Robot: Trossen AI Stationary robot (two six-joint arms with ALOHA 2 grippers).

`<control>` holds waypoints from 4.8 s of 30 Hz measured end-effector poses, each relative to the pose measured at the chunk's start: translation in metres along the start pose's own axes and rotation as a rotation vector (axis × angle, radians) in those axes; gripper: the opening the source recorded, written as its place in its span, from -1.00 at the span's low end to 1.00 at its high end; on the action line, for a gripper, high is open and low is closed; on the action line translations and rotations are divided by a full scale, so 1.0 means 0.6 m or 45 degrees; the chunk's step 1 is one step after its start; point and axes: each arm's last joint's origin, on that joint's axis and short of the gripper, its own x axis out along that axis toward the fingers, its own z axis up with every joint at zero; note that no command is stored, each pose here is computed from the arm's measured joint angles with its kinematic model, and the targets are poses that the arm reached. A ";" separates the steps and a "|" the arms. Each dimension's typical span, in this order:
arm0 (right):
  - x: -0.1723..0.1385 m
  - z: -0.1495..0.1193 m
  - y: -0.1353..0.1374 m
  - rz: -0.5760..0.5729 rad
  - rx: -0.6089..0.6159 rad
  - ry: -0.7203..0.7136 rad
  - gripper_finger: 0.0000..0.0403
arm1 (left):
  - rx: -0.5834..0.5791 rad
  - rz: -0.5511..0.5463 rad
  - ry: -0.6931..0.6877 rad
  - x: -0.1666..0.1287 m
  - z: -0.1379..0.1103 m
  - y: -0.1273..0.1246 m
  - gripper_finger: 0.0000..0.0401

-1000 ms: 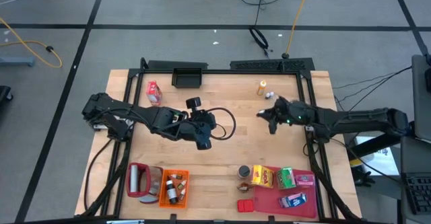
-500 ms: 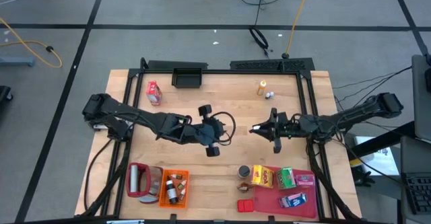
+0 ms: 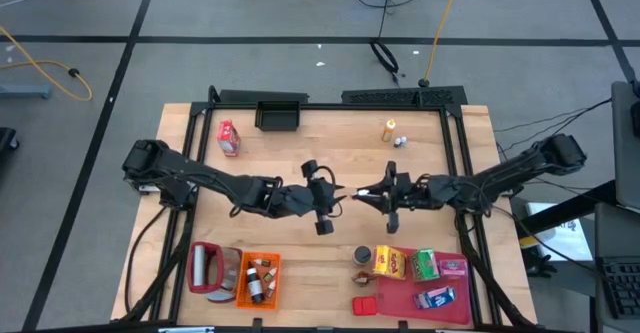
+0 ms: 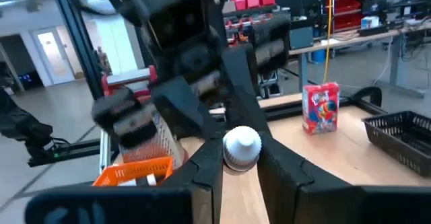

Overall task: Pick & Place Kitchen Items
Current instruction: Put the small red food coloring bottle into the orange bin, then put the big yellow food coloring bottle into the orange bin

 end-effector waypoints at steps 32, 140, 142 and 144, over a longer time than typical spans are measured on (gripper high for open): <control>0.036 -0.003 -0.007 -0.056 -0.007 0.022 -0.71 | -0.051 -0.031 0.001 0.010 -0.005 0.014 -0.10; 0.069 -0.008 -0.006 -0.112 -0.207 0.231 -0.49 | -0.358 -0.085 1.163 -0.197 -0.143 -0.123 -0.41; 0.069 -0.010 -0.015 -0.182 -0.219 0.252 -0.49 | -0.326 0.006 1.135 -0.188 -0.142 -0.107 -0.44; 0.070 -0.011 -0.025 -0.226 -0.223 0.267 -0.49 | -0.303 0.110 1.096 -0.178 -0.142 -0.091 -0.45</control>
